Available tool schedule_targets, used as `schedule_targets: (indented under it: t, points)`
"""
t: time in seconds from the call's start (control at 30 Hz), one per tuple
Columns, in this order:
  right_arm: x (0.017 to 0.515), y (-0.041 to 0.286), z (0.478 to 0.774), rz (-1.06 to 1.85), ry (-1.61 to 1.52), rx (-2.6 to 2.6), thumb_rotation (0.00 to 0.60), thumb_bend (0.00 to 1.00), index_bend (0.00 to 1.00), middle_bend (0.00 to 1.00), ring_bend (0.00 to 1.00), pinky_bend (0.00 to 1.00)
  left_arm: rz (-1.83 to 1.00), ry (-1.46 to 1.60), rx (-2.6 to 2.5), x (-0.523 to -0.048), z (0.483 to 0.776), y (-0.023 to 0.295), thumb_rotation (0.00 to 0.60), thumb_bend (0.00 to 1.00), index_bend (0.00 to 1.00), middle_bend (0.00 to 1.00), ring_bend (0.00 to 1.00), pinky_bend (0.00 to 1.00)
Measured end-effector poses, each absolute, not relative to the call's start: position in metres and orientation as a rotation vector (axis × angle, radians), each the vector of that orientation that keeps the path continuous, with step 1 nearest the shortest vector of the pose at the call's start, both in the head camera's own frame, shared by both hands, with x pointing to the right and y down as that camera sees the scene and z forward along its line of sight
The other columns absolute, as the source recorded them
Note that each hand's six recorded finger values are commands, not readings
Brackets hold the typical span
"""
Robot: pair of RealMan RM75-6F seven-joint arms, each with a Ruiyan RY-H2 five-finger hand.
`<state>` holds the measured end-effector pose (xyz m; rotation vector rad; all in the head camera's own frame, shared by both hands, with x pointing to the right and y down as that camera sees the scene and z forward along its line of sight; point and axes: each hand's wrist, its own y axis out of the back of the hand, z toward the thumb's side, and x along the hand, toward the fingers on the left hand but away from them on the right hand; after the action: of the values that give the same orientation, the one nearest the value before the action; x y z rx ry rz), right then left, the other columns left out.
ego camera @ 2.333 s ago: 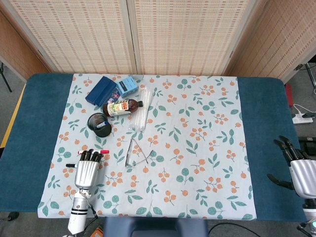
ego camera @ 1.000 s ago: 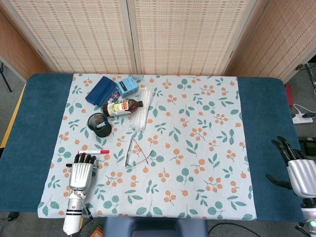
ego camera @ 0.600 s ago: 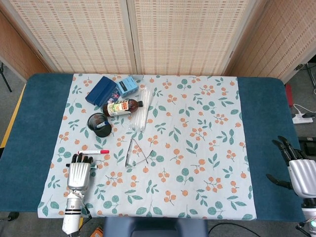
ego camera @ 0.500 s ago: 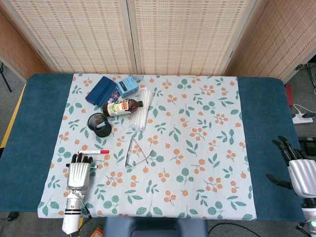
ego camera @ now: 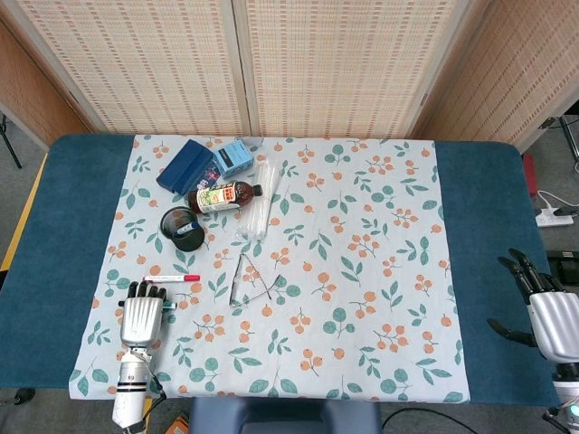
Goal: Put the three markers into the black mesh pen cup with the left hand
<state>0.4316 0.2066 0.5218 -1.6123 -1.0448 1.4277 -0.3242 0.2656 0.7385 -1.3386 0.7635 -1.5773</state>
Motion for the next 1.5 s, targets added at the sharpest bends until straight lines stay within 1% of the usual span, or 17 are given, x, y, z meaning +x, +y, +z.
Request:
schedule_targets:
  t: [0.13, 0.3, 0.5, 0.6, 0.7, 0.8, 0.83, 0.93, 1.03, 1.17, 1.33, 1.5]
  points:
    - [0.432, 0.207, 0.522, 1.431, -1.046, -1.61, 0.6, 0.0, 0.16, 0.06, 0.29, 0.3, -1.571, 0.772, -1.328, -0.325, 0.736, 0.265, 0.6, 0.3, 0.58, 0.57, 0.3, 0.28]
    - [0.433, 0.206, 0.522, 1.432, -1.047, -1.611, 0.6, 0.0, 0.16, 0.06, 0.29, 0.3, -1.531, 0.795, -1.314, -0.323, 0.726, 0.263, 0.6, 0.3, 0.59, 0.58, 0.31, 0.28]
    - [0.433, 0.206, 0.521, 1.425, -1.054, -1.614, 0.6, 0.0, 0.16, 0.06, 0.29, 0.3, -1.447, 0.86, -1.331, -0.313, 0.7, 0.252, 0.6, 0.3, 0.59, 0.58, 0.31, 0.28]
    - [0.433, 0.206, 0.52, 1.42, -1.056, -1.615, 0.6, 0.0, 0.16, 0.06, 0.29, 0.3, -1.417, 0.918, -1.371, -0.309, 0.683, 0.24, 0.6, 0.3, 0.59, 0.58, 0.31, 0.28]
    - [0.433, 0.206, 0.519, 1.415, -1.06, -1.618, 0.6, 0.0, 0.16, 0.06, 0.29, 0.3, -1.38, 0.984, -1.42, -0.307, 0.662, 0.219, 0.6, 0.3, 0.59, 0.58, 0.29, 0.26]
    - [0.434, 0.206, 0.517, 1.411, -1.066, -1.616, 0.6, 0.0, 0.16, 0.06, 0.29, 0.3, -1.321, 1.028, -1.431, -0.313, 0.634, 0.18, 0.6, 0.3, 0.6, 0.59, 0.29, 0.25]
    - [0.434, 0.207, 0.516, 1.411, -1.065, -1.615, 0.6, 0.0, 0.16, 0.06, 0.29, 0.3, -1.298, 1.043, -1.428, -0.317, 0.623, 0.161, 0.6, 0.3, 0.6, 0.59, 0.29, 0.25]
    - [0.434, 0.207, 0.515, 1.408, -1.068, -1.611, 0.6, 0.0, 0.16, 0.06, 0.29, 0.3, -1.256, 1.108, -1.477, -0.323, 0.604, 0.121, 0.6, 0.3, 0.6, 0.59, 0.28, 0.25]
    - [0.435, 0.207, 0.515, 1.411, -1.067, -1.606, 0.6, 0.0, 0.16, 0.06, 0.3, 0.3, -1.241, 1.205, -1.626, -0.322, 0.601, 0.094, 0.6, 0.3, 0.6, 0.59, 0.28, 0.26]
    - [0.436, 0.206, 0.516, 1.42, -1.068, -1.601, 0.6, 0.0, 0.16, 0.06, 0.29, 0.3, -1.251, 1.344, -1.834, -0.324, 0.606, 0.067, 0.6, 0.3, 0.6, 0.59, 0.28, 0.26]
    - [0.436, 0.206, 0.518, 1.428, -1.066, -1.602, 0.6, 0.0, 0.16, 0.06, 0.29, 0.3, -1.219, 1.51, -2.026, -0.324, 0.617, 0.049, 0.6, 0.3, 0.6, 0.6, 0.28, 0.26]
    - [0.437, 0.206, 0.517, 1.428, -1.07, -1.599, 0.6, 0.0, 0.16, 0.06, 0.29, 0.3, -1.238, 1.561, -2.028, -0.335, 0.631, 0.035, 0.6, 0.3, 0.6, 0.6, 0.28, 0.26]
